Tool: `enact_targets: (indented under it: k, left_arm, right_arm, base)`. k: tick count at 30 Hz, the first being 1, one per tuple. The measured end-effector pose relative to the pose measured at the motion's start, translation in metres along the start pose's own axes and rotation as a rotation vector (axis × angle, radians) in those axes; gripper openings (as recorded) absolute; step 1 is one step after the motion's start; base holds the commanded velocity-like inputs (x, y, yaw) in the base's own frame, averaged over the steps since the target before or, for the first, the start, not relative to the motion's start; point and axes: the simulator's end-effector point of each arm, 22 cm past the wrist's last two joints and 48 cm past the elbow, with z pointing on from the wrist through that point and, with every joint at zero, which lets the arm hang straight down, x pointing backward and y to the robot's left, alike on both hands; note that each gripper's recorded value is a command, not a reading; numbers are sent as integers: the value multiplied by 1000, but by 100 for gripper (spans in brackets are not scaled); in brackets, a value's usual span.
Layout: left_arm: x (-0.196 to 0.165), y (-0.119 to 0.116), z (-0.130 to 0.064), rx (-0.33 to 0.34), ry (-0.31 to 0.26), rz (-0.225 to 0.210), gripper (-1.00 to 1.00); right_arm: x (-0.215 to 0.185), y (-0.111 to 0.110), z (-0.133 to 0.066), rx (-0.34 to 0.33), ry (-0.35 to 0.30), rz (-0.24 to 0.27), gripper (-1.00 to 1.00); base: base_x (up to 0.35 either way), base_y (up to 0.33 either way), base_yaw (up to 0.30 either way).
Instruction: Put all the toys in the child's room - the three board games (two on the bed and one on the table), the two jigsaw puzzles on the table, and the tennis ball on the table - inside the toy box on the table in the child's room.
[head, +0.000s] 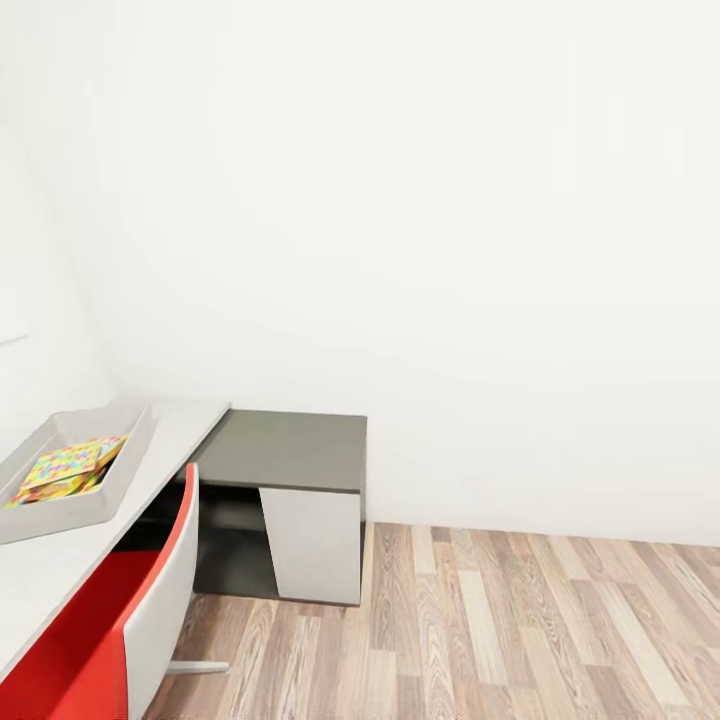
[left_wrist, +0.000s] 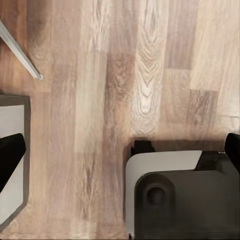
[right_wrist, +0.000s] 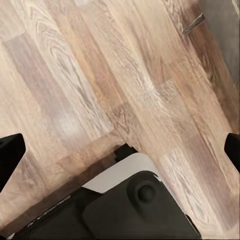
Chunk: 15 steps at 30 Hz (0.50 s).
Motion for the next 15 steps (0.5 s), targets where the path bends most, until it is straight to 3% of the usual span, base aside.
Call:
enact_targets:
  k: [6, 8, 10, 15]
  left_arm:
    - [89, 5, -8, -5, 89, 15, 100]
    - [128, 5, -15, -4, 139, 18, 100]
    - [165, 4, -23, -2, 187, 21, 100]
    - [192, 3, -30, -2, 225, 20, 100]
  right_arm:
    - [55, -66, 13, 149, 21, -25, 100]
    - [68, -69, 14, 132, 23, -33, 100]
    - [85, -65, 16, 70, 39, -40, 100]
    - [123, -80, 16, 33, 86, -64, 100]
  base:
    - [0, 0, 0]
    - [0, 0, 0]
    - [0, 0, 0]
    - [0, 0, 0]
